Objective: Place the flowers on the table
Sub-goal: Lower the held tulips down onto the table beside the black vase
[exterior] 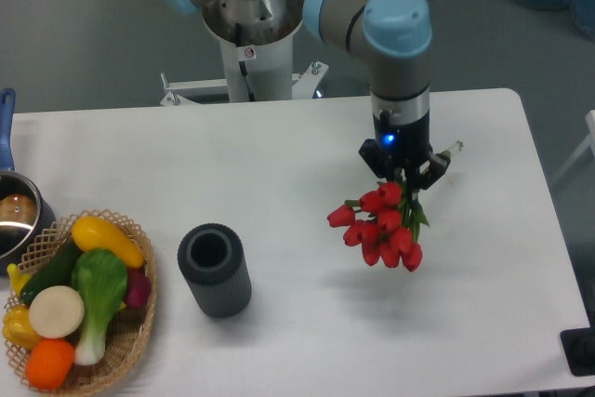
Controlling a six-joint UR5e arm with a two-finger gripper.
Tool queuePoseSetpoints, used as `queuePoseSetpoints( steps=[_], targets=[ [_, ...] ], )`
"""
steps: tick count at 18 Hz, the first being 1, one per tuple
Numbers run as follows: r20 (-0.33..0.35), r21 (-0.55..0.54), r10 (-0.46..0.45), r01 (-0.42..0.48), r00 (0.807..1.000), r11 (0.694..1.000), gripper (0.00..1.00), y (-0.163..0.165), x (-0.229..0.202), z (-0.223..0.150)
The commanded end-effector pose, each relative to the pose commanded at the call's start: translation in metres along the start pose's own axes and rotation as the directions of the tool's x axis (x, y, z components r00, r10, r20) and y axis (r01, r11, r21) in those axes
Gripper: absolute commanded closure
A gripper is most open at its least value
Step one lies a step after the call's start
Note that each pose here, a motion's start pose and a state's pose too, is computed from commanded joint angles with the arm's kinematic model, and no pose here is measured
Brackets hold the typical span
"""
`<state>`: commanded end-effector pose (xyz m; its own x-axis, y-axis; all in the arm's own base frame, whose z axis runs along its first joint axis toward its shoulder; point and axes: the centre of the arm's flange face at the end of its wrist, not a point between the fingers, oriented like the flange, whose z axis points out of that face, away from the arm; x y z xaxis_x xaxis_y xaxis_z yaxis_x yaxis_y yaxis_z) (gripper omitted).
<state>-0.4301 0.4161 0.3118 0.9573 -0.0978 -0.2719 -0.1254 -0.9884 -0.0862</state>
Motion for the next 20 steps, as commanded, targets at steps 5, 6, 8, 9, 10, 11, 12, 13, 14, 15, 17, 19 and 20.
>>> queuePoseSetpoints(
  steps=[5, 6, 8, 9, 10, 11, 12, 13, 14, 15, 17, 19, 20],
  targets=[
    [-0.056, -0.010, 0.031, -0.032, 0.998, 0.999, 0.74, -0.029, 0.001, 0.044],
    [-0.068, -0.017, 0.033, -0.034, 0.997, 0.999, 0.74, -0.029, 0.003, 0.052],
    [-0.089, -0.023, 0.041, -0.043, 0.995, 0.999, 0.74, -0.032, 0.009, 0.064],
    [-0.099, -0.032, 0.042, -0.046, 0.994, 0.998, 0.74, -0.032, 0.011, 0.072],
    [-0.104, -0.036, 0.044, -0.048, 0.994, 0.998, 0.74, -0.032, 0.011, 0.076],
    [-0.112, -0.040, 0.045, -0.050, 0.993, 0.998, 0.74, -0.032, 0.013, 0.080],
    [-0.116, -0.041, 0.051, -0.057, 0.992, 0.998, 0.73, -0.035, 0.016, 0.083],
    [-0.121, -0.042, 0.054, -0.060, 0.991, 0.997, 0.73, -0.036, 0.018, 0.085],
    [-0.127, -0.043, 0.054, -0.060, 0.990, 0.997, 0.73, -0.036, 0.019, 0.088],
    [-0.130, -0.045, 0.054, -0.061, 0.990, 0.997, 0.73, -0.036, 0.019, 0.089],
    [-0.139, -0.049, 0.056, -0.063, 0.989, 0.997, 0.73, -0.036, 0.020, 0.096],
    [-0.139, -0.042, 0.056, -0.062, 0.989, 0.997, 0.73, -0.037, 0.019, 0.095],
    [-0.141, -0.043, 0.056, -0.062, 0.988, 0.997, 0.72, -0.037, 0.020, 0.096]
  ],
)
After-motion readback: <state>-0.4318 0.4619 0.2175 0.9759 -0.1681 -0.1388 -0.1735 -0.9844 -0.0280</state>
